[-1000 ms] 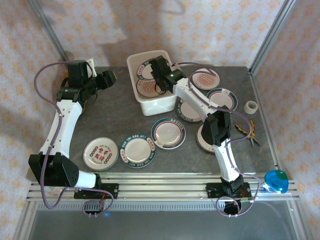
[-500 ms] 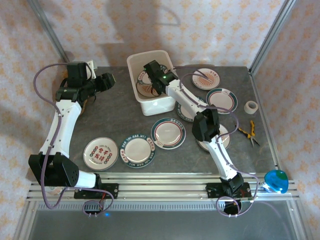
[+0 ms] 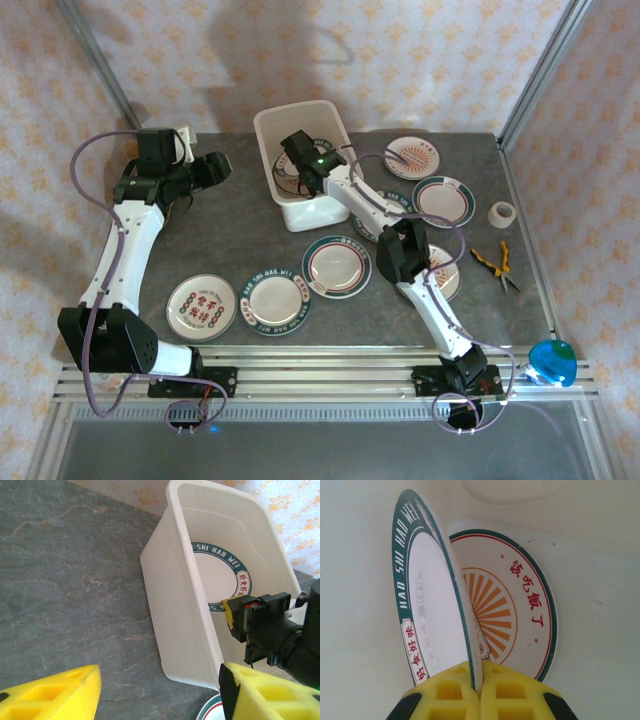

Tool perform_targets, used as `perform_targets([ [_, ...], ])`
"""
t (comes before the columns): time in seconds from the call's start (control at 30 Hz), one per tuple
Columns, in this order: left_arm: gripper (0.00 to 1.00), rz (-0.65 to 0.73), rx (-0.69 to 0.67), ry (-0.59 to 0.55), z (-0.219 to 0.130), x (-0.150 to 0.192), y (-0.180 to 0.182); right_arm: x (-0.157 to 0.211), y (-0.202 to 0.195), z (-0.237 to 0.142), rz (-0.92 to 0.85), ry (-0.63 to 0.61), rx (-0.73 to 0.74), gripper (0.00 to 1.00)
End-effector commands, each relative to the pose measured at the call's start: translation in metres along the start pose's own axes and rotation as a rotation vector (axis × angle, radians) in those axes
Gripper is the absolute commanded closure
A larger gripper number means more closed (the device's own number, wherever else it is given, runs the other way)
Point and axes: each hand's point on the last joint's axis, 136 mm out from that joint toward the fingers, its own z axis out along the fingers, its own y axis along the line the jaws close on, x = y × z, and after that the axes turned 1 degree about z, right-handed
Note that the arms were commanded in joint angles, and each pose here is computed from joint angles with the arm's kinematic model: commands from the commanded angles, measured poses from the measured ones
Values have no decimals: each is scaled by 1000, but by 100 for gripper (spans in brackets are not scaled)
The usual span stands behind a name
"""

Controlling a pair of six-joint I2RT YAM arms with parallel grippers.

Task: Place the plates into the plastic bin on the countertop

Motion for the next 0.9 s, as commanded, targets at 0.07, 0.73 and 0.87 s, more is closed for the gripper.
perform_targets([
  [0.07,36,10,-37,19,4,6,12,-1,7,4,73,-60,-27,100],
  [0.73,36,-2,-71,38,-4,28,22,18,-10,28,116,-26,6,85],
  [0.87,36,-13,-74,45,-5,34,24,16,-7,30,118,-10,-5,73],
])
